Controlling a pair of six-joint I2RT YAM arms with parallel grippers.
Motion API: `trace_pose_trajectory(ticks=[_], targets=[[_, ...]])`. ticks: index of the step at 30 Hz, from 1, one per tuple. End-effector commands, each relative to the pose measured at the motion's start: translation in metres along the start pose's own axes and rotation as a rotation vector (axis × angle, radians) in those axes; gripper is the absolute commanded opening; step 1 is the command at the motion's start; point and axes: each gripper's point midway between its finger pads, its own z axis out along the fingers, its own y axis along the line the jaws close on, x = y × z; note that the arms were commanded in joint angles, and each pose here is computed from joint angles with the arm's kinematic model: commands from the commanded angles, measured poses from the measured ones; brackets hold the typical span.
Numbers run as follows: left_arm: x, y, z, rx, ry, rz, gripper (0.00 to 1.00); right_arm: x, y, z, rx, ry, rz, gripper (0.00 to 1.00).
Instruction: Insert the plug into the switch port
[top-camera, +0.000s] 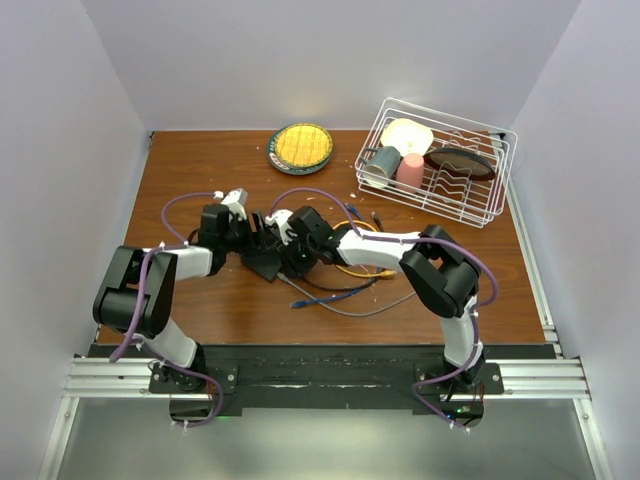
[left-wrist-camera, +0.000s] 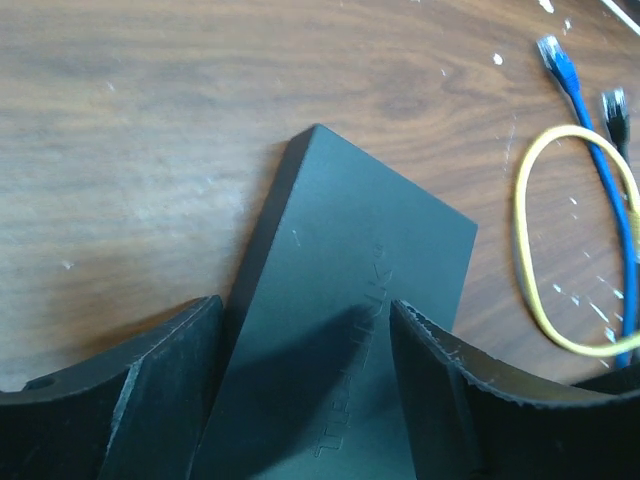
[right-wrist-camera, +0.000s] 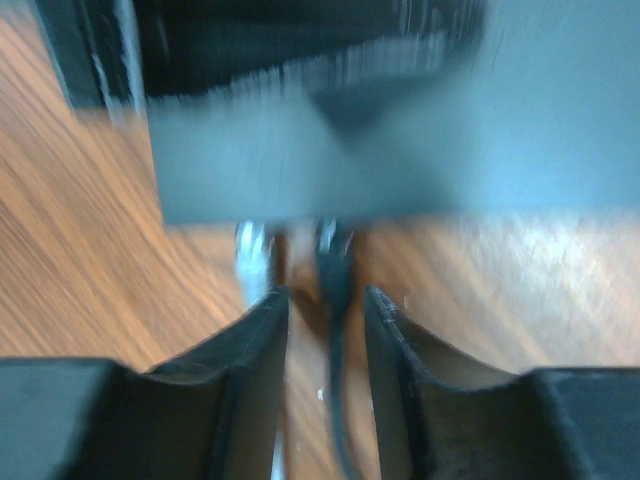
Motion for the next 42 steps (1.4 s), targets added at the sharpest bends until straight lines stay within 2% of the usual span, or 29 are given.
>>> trace_pose_trajectory(ticks=[1, 9, 17, 25, 32, 42], targets=[[0.04, -0.008, -0.016, 0.013, 0.205, -0.092, 0.74, -0.073, 0.008, -0.024, 0.01, -0.269, -0.058, 0.45], [-0.001, -0.013, -0.028, -0.04, 0.116, -0.008, 0.76, -0.073, -0.016, -0.053, 0.167, -0.289, -0.016, 0.73], [-0.015, -0.028, -0.039, 0.009, 0.072, 0.021, 0.77, -0.074, -0.047, -0.088, 0.331, -0.333, 0.066, 0.84], [-0.021, -0.037, -0.046, 0.028, 0.065, 0.04, 0.76, -0.052, -0.098, -0.105, 0.438, -0.326, 0.195, 0.85], [-0.022, -0.049, -0.047, 0.061, 0.068, 0.056, 0.75, -0.034, -0.122, -0.1, 0.515, -0.27, 0.218, 0.85], [-0.015, -0.053, -0.044, 0.074, 0.088, 0.062, 0.75, -0.054, -0.18, -0.094, 0.604, -0.277, 0.319, 0.83]])
